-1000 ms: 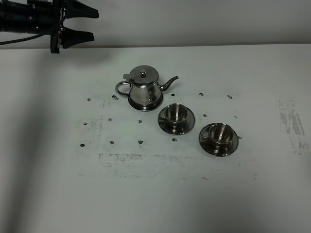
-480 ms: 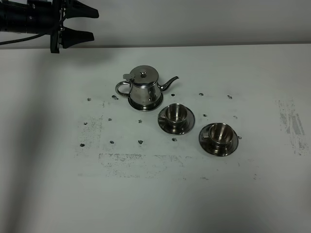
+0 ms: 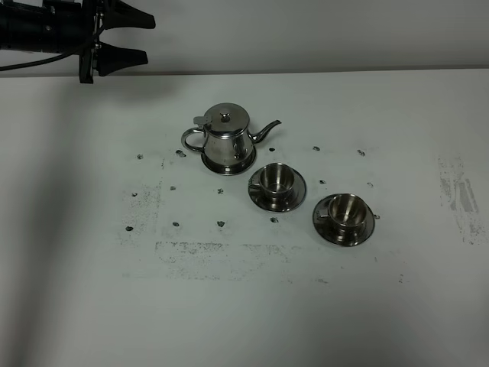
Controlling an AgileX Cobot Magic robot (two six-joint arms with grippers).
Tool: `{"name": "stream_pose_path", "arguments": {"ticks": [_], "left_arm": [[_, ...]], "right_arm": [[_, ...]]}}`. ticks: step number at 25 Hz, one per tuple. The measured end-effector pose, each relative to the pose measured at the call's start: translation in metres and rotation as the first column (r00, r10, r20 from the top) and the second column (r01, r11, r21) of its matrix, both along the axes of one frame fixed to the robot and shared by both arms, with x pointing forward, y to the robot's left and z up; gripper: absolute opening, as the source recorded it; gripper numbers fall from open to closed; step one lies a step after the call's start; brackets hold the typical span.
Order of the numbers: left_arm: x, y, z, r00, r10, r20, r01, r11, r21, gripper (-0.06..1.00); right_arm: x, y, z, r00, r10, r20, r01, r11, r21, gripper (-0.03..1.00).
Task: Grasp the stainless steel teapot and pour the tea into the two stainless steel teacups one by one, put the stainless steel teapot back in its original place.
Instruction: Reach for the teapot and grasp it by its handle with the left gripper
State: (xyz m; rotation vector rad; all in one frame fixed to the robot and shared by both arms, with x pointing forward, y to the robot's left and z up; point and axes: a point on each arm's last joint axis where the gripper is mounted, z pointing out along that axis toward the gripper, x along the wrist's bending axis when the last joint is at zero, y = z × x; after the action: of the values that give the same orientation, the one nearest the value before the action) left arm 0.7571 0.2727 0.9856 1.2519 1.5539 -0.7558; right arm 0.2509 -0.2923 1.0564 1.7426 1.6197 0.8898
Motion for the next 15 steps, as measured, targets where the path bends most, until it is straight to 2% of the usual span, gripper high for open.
{"name": "stream_pose_path", "arguments": {"ticks": [15], "left_arm": [[0.000, 0.000, 0.000, 1.000, -0.004, 0.011, 0.004, 1.000, 0.004, 0.59]], "right_arm": [[-0.014, 0.000, -0.002, 0.996, 0.004, 0.094, -0.002, 1.000, -0.025, 0.48]]}}
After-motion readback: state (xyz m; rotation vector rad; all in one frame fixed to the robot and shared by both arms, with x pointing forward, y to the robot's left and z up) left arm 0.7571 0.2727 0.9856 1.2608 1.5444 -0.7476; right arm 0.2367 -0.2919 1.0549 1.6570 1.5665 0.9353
